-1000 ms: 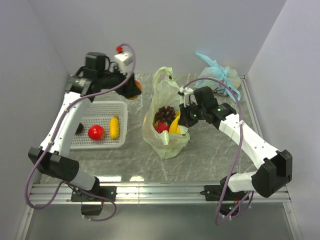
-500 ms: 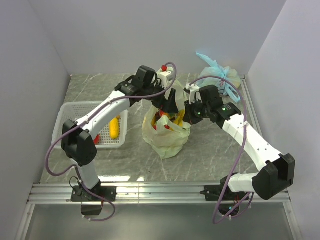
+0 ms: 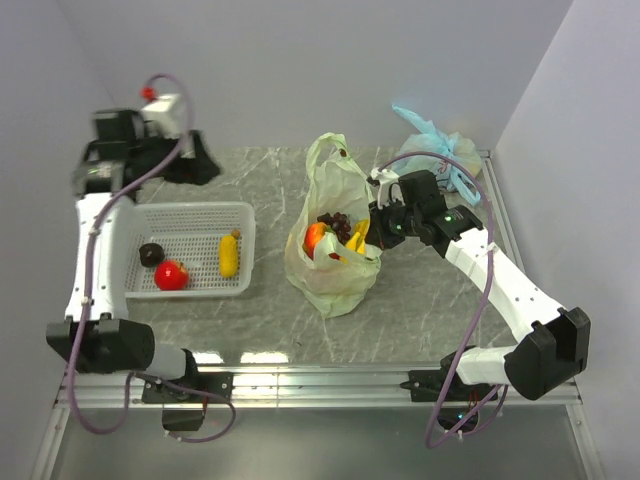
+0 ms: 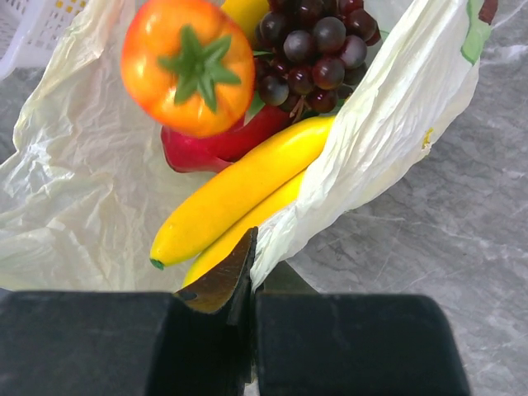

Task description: Place the fake fruits into the plastic bag and tie a complex knot

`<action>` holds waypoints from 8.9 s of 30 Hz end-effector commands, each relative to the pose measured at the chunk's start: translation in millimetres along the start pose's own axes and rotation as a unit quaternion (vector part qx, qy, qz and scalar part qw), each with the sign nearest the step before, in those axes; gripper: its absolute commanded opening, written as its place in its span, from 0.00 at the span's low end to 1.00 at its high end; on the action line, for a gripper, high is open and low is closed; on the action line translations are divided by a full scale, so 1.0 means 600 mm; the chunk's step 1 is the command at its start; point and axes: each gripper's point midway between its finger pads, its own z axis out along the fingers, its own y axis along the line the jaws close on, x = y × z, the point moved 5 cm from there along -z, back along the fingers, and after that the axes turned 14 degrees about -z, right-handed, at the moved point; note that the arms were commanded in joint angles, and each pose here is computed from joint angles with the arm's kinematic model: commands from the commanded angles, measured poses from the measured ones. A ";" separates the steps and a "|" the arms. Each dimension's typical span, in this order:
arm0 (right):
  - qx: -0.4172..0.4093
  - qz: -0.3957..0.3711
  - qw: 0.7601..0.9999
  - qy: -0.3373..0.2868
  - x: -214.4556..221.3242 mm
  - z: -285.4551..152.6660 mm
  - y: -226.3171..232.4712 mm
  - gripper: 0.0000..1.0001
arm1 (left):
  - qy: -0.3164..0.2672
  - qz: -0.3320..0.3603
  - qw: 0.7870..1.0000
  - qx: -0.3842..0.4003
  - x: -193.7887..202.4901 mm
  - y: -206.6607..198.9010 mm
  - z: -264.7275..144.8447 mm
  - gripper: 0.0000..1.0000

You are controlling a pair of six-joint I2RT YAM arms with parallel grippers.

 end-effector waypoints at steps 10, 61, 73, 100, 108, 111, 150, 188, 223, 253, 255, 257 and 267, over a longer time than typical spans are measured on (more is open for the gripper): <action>-0.005 -0.011 1.000 -0.028 -0.025 -0.006 -0.002 0.00 | 0.117 -0.129 0.925 -0.337 0.159 0.350 -0.166 0.91; -0.010 0.000 1.000 -0.027 -0.025 0.005 -0.003 0.00 | 0.004 0.036 0.993 0.111 -0.015 -0.092 0.092 0.44; 0.001 0.027 0.998 -0.048 -0.027 -0.007 -0.014 0.00 | 0.100 0.052 0.960 0.255 0.122 -0.299 0.249 0.72; 0.031 -0.054 0.996 -0.067 -0.089 0.030 -0.094 0.00 | -0.062 0.108 0.966 0.224 -0.058 -0.192 0.307 0.88; 0.002 -0.094 0.991 -0.096 -0.129 0.042 -0.099 0.00 | -0.066 0.075 0.972 0.213 -0.063 -0.170 0.362 0.64; 0.008 -0.094 0.990 -0.101 -0.138 0.048 -0.106 0.00 | -0.072 0.065 0.972 0.212 -0.074 -0.165 0.356 0.35; 0.058 -0.077 0.936 -0.338 -0.004 -0.192 0.042 1.00 | -0.052 0.013 0.985 0.165 -0.040 -0.162 0.223 0.00; 0.139 -0.226 0.914 -0.308 -0.087 -0.222 -0.032 0.00 | -0.112 0.048 0.982 0.146 0.007 -0.239 0.002 0.00; 0.108 -0.364 0.889 -0.257 -0.009 -0.196 -0.023 0.00 | -0.122 0.375 0.799 0.454 0.033 -0.192 -0.046 0.99; 0.093 -0.391 0.880 -0.253 -0.005 -0.188 -0.022 0.00 | -0.035 0.334 0.757 0.561 0.091 -0.215 0.098 0.99; 0.093 -0.392 0.879 -0.254 -0.006 -0.187 -0.022 0.00 | -0.022 0.327 0.753 0.571 0.104 -0.217 0.106 0.99; 0.092 -0.390 0.880 -0.256 -0.007 -0.188 -0.021 0.00 | -0.010 0.317 0.752 0.577 0.108 -0.220 0.111 0.88; 0.112 -0.340 0.884 -0.299 -0.042 -0.217 -0.016 0.00 | 0.025 0.218 0.815 0.537 0.073 -0.271 0.057 0.01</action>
